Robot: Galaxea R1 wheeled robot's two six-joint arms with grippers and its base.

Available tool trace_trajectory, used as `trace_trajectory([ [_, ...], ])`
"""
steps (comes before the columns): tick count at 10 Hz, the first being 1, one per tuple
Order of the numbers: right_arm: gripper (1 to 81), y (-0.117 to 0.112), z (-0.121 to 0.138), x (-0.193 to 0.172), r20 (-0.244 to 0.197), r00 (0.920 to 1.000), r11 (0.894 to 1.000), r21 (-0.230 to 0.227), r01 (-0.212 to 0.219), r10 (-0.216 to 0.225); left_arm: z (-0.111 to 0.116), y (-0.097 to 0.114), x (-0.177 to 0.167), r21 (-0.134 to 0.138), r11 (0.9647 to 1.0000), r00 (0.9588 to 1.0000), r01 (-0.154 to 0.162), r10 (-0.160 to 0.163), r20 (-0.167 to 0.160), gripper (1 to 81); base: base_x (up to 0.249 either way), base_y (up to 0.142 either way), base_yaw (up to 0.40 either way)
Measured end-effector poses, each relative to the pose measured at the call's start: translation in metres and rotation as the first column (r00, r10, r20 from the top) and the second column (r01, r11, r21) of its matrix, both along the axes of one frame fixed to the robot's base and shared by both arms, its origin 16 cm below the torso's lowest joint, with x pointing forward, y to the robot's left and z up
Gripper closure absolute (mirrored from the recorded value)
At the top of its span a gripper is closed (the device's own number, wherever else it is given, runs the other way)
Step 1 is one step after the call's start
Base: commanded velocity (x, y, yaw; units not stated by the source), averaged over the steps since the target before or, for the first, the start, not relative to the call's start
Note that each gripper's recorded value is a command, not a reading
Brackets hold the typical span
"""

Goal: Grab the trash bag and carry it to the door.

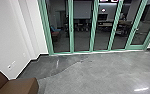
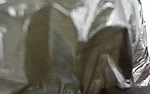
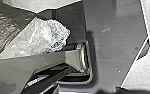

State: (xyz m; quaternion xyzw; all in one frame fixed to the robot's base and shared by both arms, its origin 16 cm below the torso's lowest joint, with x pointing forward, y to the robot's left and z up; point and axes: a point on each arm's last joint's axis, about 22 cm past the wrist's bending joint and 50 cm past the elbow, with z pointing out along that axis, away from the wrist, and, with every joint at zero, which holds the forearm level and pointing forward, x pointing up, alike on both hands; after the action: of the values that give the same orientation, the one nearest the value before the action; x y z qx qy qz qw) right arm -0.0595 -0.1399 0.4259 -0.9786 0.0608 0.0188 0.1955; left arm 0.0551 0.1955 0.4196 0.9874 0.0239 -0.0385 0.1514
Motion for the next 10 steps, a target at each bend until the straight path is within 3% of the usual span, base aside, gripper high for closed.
trace_trajectory([
  [6, 1.0, 0.000, 0.000, 0.002, 0.005, 1.0000, 1.000, 0.000, 0.000, 0.000, 0.001, -0.002, 0.003, -0.003, 1.0000, 1.0000, 0.001, -0.001, 0.005, 81.1, 0.000, 0.000, -0.322],
  [9, 1.0, 0.000, 0.001, 0.030, 0.075, 0.9972, 1.000, 0.000, -0.001, 0.001, 0.010, -0.002, 0.032, -0.003, 1.0000, 0.9971, 0.003, -0.002, 0.076, 81.1, 0.000, 0.000, -0.322],
  [10, 1.0, 0.000, 0.001, 0.033, 0.084, 0.9965, 1.000, 0.000, -0.001, 0.001, 0.011, -0.002, 0.032, -0.003, 1.0000, 0.9964, 0.008, -0.008, 0.084, 81.1, 0.000, 0.000, -0.323],
])
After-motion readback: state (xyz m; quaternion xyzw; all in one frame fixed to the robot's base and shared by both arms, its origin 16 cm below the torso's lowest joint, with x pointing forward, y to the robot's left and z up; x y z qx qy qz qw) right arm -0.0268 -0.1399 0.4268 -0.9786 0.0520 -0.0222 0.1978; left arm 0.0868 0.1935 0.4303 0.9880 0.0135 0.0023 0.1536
